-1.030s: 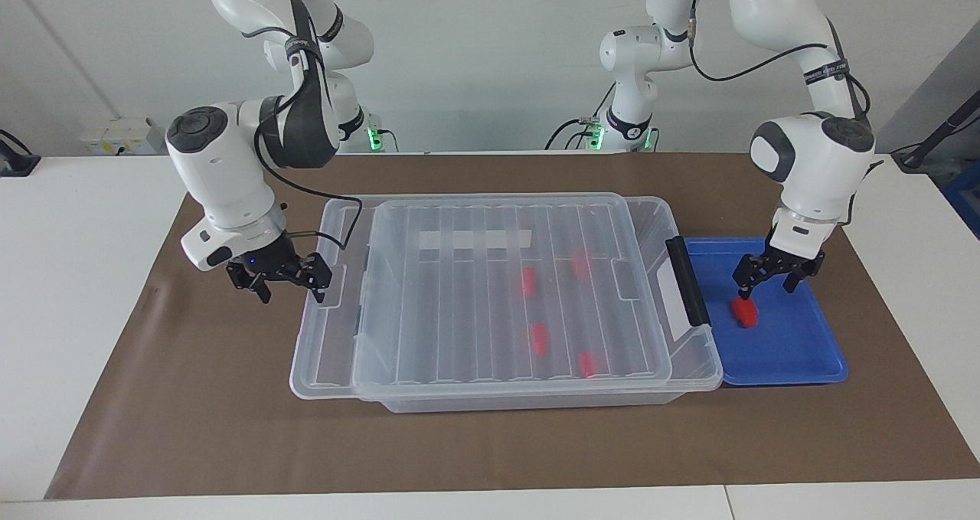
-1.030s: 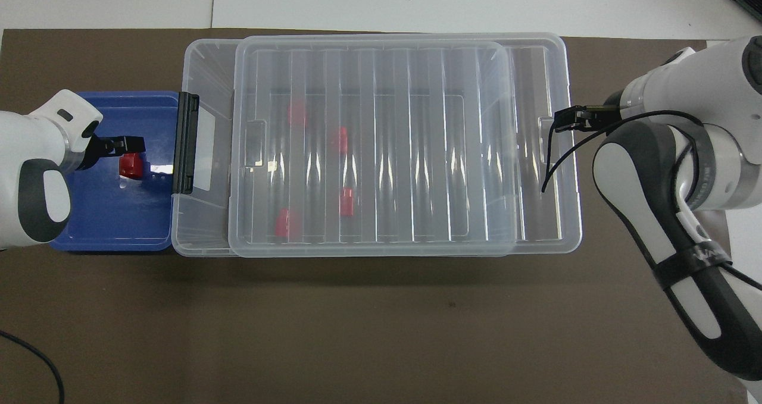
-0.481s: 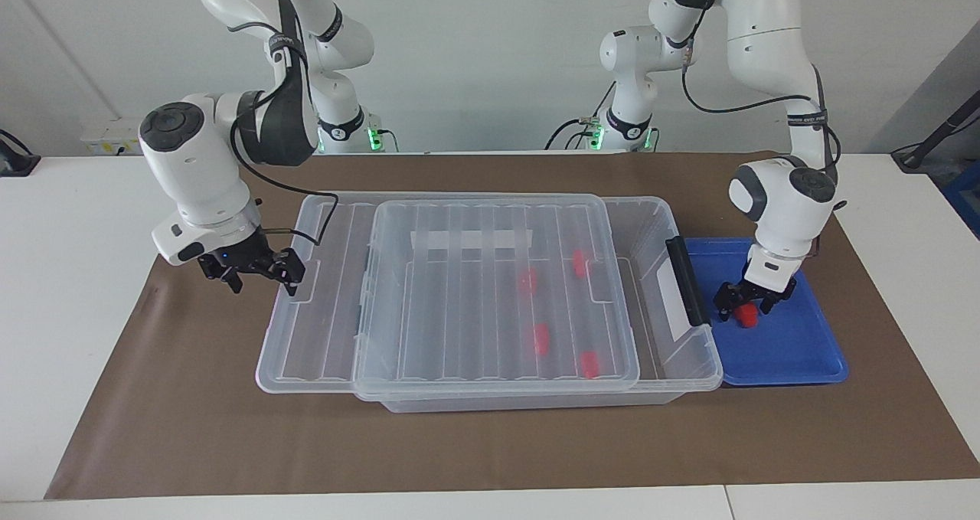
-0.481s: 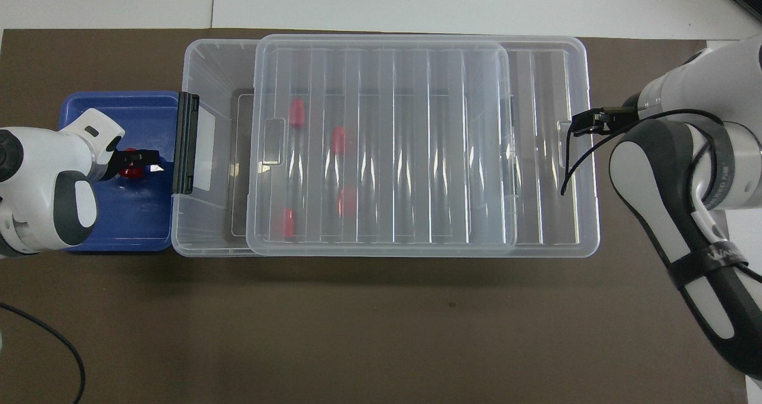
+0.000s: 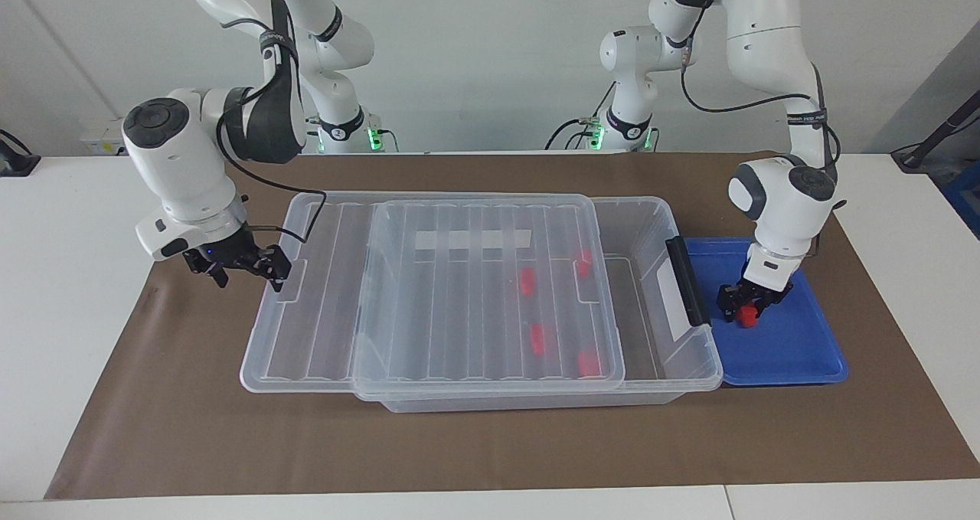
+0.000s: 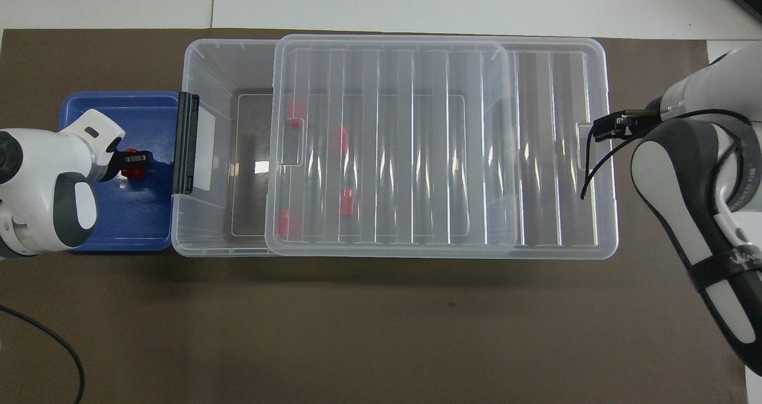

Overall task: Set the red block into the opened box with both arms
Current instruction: 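Slide the lid away from the tray while the left gripper grasps the block, then lift the red block with the left gripper and carry it over the box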

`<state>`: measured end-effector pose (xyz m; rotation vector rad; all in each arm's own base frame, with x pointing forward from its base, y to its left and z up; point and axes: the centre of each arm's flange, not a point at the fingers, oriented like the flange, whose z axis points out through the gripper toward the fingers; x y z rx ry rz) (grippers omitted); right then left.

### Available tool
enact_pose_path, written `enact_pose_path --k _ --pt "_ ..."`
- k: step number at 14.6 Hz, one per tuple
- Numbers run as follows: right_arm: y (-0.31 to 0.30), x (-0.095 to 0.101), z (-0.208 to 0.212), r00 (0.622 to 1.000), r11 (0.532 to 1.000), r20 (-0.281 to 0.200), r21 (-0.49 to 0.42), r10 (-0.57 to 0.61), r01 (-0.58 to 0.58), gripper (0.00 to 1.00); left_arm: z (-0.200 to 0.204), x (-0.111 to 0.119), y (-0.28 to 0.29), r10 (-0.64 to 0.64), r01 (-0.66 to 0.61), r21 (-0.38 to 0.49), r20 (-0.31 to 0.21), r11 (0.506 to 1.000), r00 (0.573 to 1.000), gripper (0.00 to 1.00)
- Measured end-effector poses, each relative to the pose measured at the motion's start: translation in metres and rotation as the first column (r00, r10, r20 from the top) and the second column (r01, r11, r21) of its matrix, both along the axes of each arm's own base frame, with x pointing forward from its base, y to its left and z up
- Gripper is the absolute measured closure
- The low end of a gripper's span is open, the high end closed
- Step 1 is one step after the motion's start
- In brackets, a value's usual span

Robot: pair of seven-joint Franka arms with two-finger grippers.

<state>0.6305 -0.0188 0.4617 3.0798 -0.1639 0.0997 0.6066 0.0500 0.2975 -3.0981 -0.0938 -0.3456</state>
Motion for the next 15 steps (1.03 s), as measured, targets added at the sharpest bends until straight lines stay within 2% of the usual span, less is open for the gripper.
enact_pose_path --k 1,5,7,9,12,15 --pt "-0.001 0.000 0.000 1.000 1.000 -0.003 0.000 -0.002 0.002 0.00 0.001 0.000 0.000 -0.001 0.001 0.000 0.001 1.000 1.000 0.65" --pt "-0.008 -0.002 -0.001 1.000 1.000 -0.015 -0.011 -0.008 0.008 0.00 0.016 0.008 -0.003 -0.008 0.008 -0.005 -0.045 1.000 0.999 0.65" --pt "-0.014 -0.003 0.001 1.000 1.000 -0.017 -0.017 -0.015 0.015 0.00 0.048 0.023 -0.006 -0.004 0.002 -0.023 -0.084 1.000 0.996 0.65" --pt "-0.020 -0.005 0.005 1.000 1.000 -0.018 -0.017 -0.026 0.025 0.00 0.094 0.035 -0.011 0.016 -0.026 -0.083 -0.112 0.996 0.994 0.65" --pt "-0.032 -0.009 0.012 0.999 0.999 -0.021 -0.016 -0.045 0.045 0.00 0.165 0.043 -0.020 0.070 -0.089 -0.160 -0.126 0.983 0.990 0.65" --pt "-0.037 -0.011 0.014 0.998 0.998 -0.022 -0.017 -0.053 0.053 0.00 0.208 0.049 -0.057 0.196 -0.221 -0.229 -0.125 0.948 0.973 0.65"
